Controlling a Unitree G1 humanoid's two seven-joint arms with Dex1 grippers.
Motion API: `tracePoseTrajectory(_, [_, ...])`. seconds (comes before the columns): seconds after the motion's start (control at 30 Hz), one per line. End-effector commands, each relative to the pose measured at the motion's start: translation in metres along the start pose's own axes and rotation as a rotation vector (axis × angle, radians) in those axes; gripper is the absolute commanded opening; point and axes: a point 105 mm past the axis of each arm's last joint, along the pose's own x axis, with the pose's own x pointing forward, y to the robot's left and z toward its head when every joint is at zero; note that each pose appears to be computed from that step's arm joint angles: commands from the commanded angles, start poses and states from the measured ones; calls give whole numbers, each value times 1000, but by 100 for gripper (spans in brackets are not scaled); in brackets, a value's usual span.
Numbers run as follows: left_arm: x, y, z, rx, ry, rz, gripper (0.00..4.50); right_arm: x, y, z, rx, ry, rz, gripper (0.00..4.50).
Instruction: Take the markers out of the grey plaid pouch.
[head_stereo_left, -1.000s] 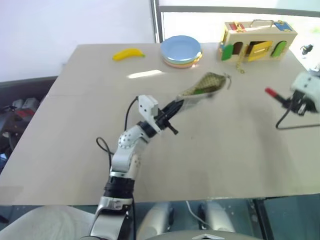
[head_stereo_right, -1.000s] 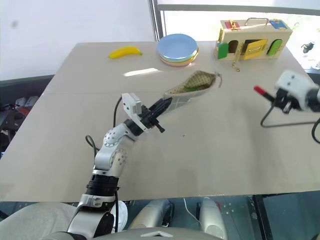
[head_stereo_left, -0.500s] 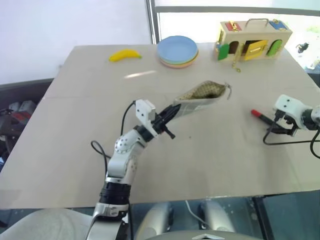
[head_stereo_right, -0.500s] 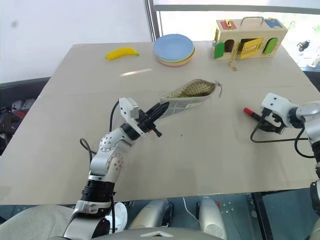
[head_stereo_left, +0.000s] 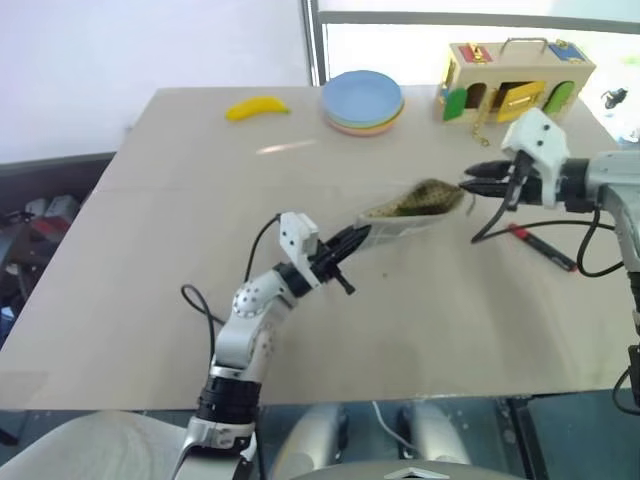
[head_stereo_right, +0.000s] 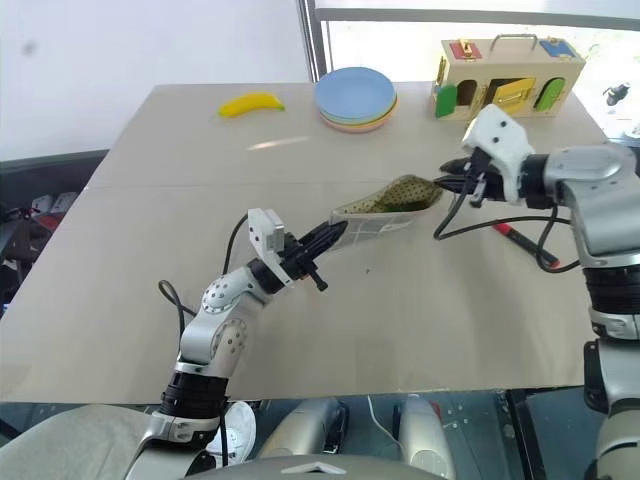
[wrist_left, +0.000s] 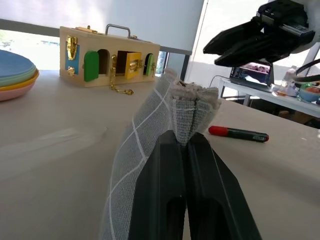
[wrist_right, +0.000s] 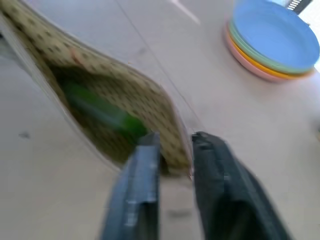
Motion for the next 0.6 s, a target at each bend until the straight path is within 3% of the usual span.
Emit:
tracePoseTrajectory(0.03, [4,-10,15,19,-60,-30,0,5,11,7,-29,-15,43,4])
tracePoseTrajectory(0.6, [3,-19,16,-4,-67,-48,0,45,30,-12,-90,66,172,4])
